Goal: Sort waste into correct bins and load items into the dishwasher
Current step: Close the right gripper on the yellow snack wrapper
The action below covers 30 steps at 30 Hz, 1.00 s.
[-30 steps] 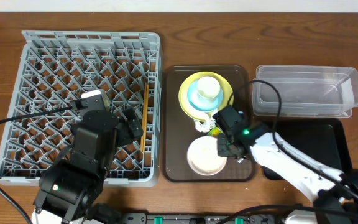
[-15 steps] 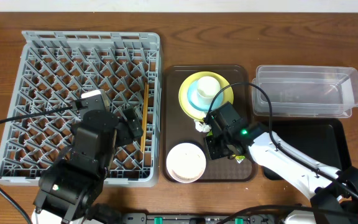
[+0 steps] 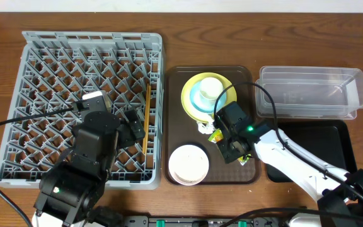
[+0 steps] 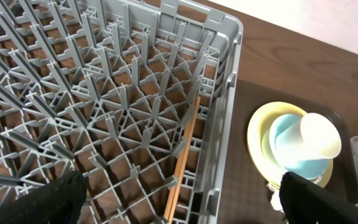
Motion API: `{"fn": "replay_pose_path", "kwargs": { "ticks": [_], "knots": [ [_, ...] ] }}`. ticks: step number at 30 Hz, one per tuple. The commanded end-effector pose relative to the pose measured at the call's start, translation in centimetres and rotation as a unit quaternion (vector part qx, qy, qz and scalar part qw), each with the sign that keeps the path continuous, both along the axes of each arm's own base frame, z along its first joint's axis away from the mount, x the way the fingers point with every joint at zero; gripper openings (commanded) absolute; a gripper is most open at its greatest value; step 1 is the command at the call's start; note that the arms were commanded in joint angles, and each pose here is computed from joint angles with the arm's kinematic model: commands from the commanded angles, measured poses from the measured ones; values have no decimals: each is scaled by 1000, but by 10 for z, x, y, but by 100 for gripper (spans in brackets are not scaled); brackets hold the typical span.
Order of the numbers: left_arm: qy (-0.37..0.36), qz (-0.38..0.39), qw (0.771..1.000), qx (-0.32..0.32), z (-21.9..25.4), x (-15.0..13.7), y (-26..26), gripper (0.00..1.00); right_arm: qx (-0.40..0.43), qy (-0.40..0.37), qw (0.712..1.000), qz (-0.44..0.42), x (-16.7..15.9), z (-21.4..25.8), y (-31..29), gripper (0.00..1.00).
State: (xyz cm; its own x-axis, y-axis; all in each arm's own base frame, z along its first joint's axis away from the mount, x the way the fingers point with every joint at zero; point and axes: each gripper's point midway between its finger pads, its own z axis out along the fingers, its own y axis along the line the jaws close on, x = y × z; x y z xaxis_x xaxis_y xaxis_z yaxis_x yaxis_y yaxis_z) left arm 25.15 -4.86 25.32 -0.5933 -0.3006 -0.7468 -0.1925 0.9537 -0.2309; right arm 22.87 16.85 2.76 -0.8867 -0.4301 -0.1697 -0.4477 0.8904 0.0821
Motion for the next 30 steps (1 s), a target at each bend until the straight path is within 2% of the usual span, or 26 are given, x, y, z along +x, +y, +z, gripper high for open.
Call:
{"fn": "replay_pose_path", "kwargs": {
  "ticks": [1,5,21,22,26,30],
  "knots": [
    [-4,7,1000,2,3,1,3,100,-24,-32,999,4,14,7,-9,23],
    [-4,7,1000,2,3,1,3,100,-51,-42,998,-1,16,4,-19,21],
    [-4,7,1000,2,3,1,3,100,-49,-46,998,-1,-1,-35,-30,22],
    [-4,7,1000,2,3,1,3,100,-49,-45,998,-1,-1,-35,-31,23],
    [-4,7,1000,2,3,1,3,100,-45,-52,998,-2,4,-31,-28,43],
    [-4,7,1000,2,3,1,3,100,-33,-69,997,-3,17,-10,-19,46]
  ]
}}
